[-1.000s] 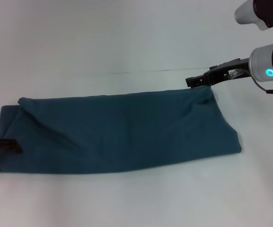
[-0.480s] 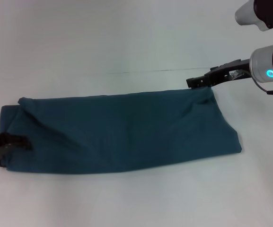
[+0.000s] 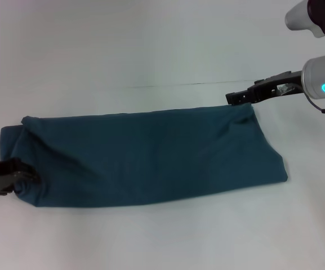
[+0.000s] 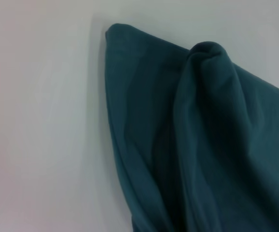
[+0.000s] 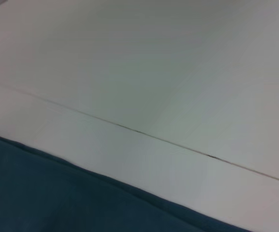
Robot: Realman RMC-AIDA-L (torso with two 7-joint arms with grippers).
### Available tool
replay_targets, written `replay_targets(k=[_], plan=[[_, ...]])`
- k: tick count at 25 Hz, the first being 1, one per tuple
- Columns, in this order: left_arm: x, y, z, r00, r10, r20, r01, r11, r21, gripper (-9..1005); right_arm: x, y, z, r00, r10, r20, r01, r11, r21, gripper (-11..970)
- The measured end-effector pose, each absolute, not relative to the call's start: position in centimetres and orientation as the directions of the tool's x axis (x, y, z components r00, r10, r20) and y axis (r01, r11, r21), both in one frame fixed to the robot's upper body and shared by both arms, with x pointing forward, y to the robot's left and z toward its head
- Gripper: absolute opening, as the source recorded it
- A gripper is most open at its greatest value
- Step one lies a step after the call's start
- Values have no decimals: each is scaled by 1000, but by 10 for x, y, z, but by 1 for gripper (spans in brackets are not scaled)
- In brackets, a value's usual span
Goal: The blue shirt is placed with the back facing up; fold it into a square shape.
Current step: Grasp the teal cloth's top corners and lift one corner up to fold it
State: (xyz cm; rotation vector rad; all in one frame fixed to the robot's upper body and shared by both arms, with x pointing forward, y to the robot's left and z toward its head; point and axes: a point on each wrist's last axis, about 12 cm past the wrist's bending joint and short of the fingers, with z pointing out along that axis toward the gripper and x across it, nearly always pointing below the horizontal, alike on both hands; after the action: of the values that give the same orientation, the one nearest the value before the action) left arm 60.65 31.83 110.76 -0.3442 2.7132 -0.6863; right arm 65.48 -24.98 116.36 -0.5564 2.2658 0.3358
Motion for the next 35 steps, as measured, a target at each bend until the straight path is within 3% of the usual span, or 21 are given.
replay_targets(k=[7,12,17,28,35], plan=[[606,317,1107,-925,-281,-256,-128,864,-487,474,651,-253,1164,-630,-275,-727,-483,871,89,913],[607,317,1107,-927,-269,-262,-115,868,-483,240,643,-263,1168,-649,-245,-720,-458,882,112,907],[606,317,1110,-933,-245,-262,-94,872,-481,85,630,-277,1172,-735,-222,-641,-404,902,150,902],[605,318,1112,-939,-213,-271,-61,877,-477,84,595,-296,1143,-880,-173,-441,-300,924,235,891],[606,318,1112,-937,-207,-282,-52,879,-473,85,592,-297,1124,-897,-129,-422,-255,932,257,884]])
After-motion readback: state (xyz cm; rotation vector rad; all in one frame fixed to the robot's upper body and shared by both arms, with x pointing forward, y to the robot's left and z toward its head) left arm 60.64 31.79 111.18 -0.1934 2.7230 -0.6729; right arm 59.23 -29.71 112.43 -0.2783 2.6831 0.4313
